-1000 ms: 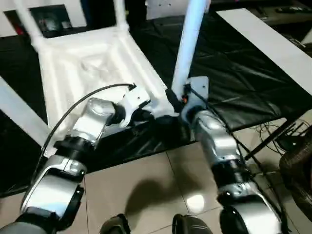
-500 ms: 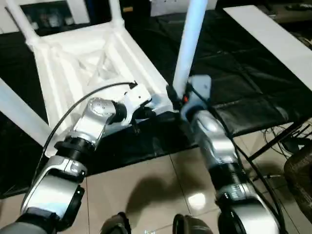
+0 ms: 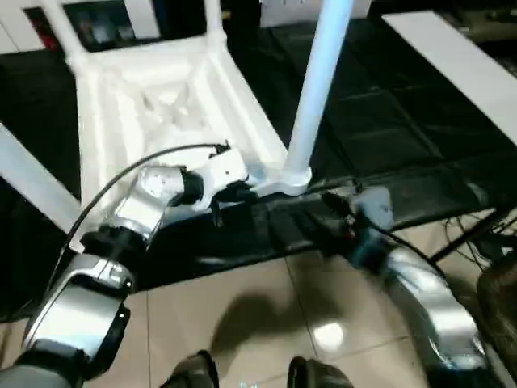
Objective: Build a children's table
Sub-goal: Rotate leg to tighten
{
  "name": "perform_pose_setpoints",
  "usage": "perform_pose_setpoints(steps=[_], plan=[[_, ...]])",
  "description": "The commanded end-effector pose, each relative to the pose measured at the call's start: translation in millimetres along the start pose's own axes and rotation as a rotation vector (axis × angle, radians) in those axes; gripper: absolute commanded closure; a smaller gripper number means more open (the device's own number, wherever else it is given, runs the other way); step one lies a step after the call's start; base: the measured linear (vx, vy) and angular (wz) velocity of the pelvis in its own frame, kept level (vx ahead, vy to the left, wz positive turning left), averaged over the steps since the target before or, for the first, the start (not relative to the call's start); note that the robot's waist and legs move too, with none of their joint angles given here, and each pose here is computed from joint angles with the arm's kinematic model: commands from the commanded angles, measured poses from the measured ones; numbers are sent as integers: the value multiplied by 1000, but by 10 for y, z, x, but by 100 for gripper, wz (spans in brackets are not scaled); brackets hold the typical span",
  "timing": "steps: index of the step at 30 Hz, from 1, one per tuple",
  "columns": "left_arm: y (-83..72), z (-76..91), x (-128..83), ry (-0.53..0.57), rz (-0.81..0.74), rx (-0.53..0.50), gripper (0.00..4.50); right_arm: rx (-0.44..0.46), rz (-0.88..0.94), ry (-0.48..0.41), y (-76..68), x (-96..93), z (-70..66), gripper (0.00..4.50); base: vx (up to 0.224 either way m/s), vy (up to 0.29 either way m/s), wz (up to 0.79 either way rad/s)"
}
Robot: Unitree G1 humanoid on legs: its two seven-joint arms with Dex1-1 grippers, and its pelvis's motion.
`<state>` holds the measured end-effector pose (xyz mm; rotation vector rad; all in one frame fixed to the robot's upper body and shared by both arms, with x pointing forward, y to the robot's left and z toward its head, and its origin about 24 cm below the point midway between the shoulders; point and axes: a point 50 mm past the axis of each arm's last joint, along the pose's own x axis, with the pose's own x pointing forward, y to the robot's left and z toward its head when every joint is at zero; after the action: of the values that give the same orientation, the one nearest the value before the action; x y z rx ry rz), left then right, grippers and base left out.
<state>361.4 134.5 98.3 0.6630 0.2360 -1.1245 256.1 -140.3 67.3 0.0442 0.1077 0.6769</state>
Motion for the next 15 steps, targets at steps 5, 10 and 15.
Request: perform_pose_setpoints(steps=[5,10,15], plan=[[-62,-17,-73,-32,-73,22,365,32,1,-18,109,-71,57,0,0,0,0],[-43,56,-154,-162,1,-112,333,74,21,-59,178,-71,122,0,0,0,0],[-91,137,-236,-301,135,-248,302,67,-25,-50,175,-49,171,0,0,0,0]])
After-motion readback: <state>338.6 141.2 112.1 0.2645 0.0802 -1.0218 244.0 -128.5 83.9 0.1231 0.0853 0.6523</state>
